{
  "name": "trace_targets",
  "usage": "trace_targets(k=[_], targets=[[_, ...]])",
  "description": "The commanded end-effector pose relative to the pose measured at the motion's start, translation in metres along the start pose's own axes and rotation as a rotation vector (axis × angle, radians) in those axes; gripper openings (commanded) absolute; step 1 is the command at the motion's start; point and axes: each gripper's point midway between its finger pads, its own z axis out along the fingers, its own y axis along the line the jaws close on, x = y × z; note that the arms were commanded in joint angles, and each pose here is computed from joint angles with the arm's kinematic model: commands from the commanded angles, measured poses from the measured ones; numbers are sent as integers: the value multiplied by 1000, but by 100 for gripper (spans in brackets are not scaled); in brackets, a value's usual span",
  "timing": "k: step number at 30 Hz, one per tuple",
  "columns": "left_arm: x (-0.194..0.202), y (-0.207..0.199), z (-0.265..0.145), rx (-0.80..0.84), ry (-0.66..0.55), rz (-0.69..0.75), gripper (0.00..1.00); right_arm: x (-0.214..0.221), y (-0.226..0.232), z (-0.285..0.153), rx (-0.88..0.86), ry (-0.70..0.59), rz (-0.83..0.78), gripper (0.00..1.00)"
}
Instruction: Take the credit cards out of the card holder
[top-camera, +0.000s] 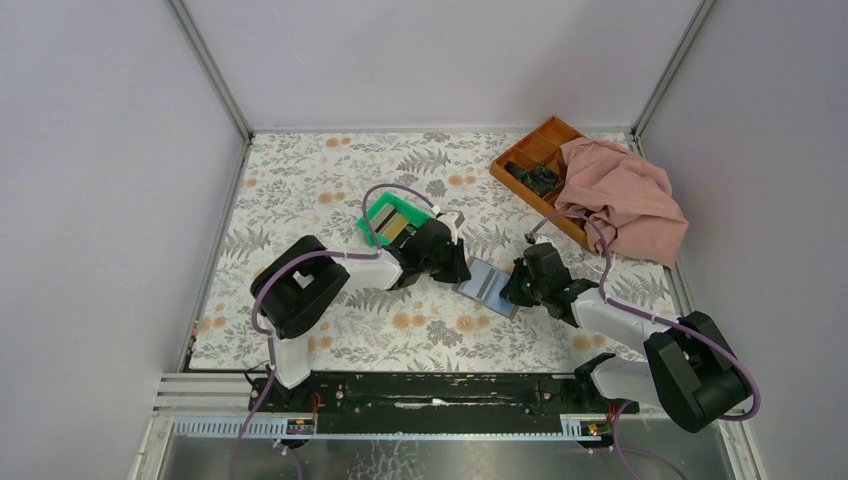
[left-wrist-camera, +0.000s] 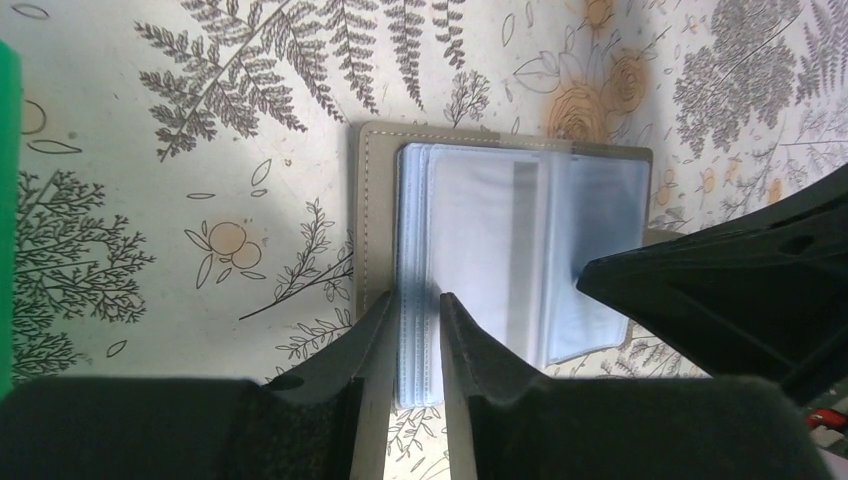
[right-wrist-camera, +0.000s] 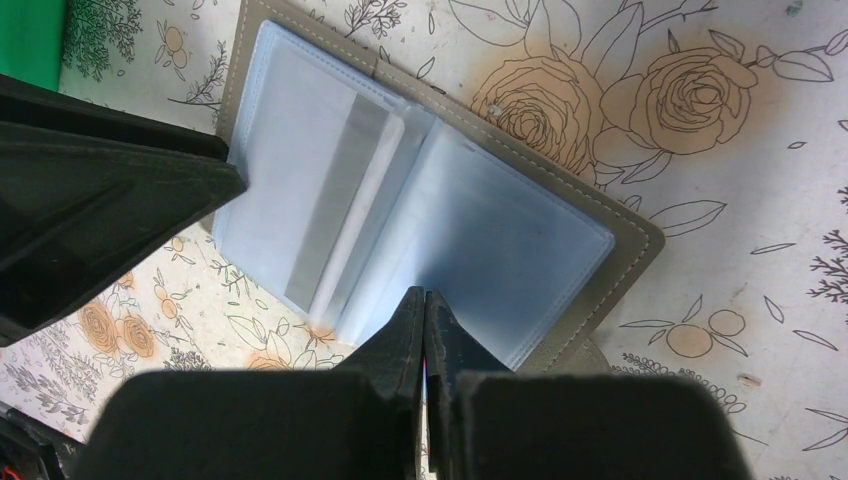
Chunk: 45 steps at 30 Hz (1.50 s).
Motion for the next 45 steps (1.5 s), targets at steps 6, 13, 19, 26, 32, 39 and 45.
trace_targets(k=[6,13,19,26,32,39,45], targets=[[6,-21,10,67,25,14,28,3,-5,-1,12,12,-6,0],[4,-47,6,153,31,4,27,7,-7,2,14,19,-1,0],[4,-62,2,195,34,2,24,7,-8,2,16,18,-2,0],[4,-72,-1,229,38,-6,17,6,-10,0,26,9,-3,0],[4,-82,-3,259,40,-4,7,5,-10,-1,27,5,-2,0],[6,-98,-5,299,49,4,0,-3,-6,-8,19,-20,-6,0],[9,-107,-5,319,59,8,0,-5,-7,-7,23,-24,-9,0]])
